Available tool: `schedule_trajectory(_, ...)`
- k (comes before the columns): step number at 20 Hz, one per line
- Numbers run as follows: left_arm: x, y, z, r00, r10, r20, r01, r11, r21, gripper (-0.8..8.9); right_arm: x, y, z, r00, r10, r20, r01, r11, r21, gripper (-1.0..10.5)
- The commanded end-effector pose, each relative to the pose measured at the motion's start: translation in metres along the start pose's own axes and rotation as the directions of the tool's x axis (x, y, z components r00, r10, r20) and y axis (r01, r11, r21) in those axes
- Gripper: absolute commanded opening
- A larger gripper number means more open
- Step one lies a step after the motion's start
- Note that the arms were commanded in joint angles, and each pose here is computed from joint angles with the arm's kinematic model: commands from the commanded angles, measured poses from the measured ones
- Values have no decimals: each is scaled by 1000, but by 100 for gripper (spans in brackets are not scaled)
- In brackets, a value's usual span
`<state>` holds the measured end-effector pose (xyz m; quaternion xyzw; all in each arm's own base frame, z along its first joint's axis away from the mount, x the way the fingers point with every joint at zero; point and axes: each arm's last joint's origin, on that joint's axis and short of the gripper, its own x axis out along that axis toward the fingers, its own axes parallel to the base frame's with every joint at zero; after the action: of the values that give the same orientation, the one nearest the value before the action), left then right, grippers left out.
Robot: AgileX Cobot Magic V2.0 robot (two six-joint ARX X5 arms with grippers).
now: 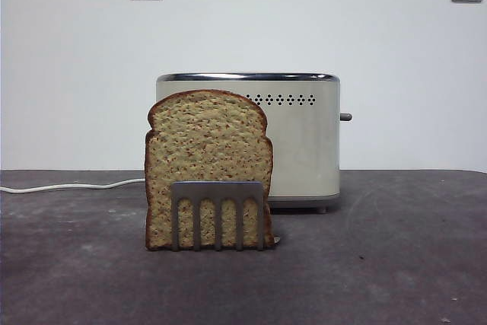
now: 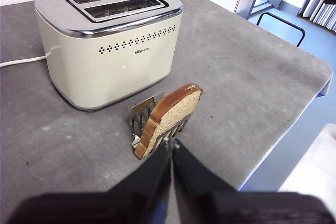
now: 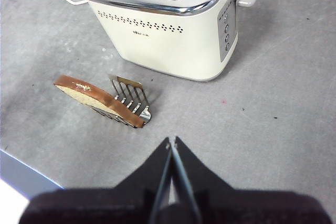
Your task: Pick up a slice of bread from the rack,put the bread on the toaster,press the button
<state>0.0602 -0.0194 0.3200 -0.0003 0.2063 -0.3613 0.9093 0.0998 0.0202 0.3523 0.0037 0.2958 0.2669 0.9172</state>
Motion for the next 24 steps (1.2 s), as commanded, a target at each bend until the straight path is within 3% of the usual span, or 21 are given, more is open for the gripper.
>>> schedule_trajectory(1,0,-1,1,1000,-9,5,9,999,34,432,0,1,0,1000,19,7,-19,1000,-14,-12)
schedule_trajectory(2,0,-1,2,1000,-19,10,18,999,46,543,0,1,0,1000,20,7,-20,1000,-14,-12)
schedule_trajectory(8,12,0,23,992,-122,-41,127,978,164,540,1,1,1,1000,22,3,-22,1000,-14,-12)
schedule_trajectory(13,43,5,58,976,-129,-174,172,952,255,540,1,1,1,1000,22,2,-22,1000,-14,-12)
schedule_trajectory(18,102,-1,80,933,-114,-340,257,874,411,539,3,0,1,1000,23,-6,-23,1000,-10,-12)
schedule_trajectory(24,182,-11,75,890,-68,-450,331,776,537,539,7,-2,3,999,25,-21,-25,1000,-2,-12)
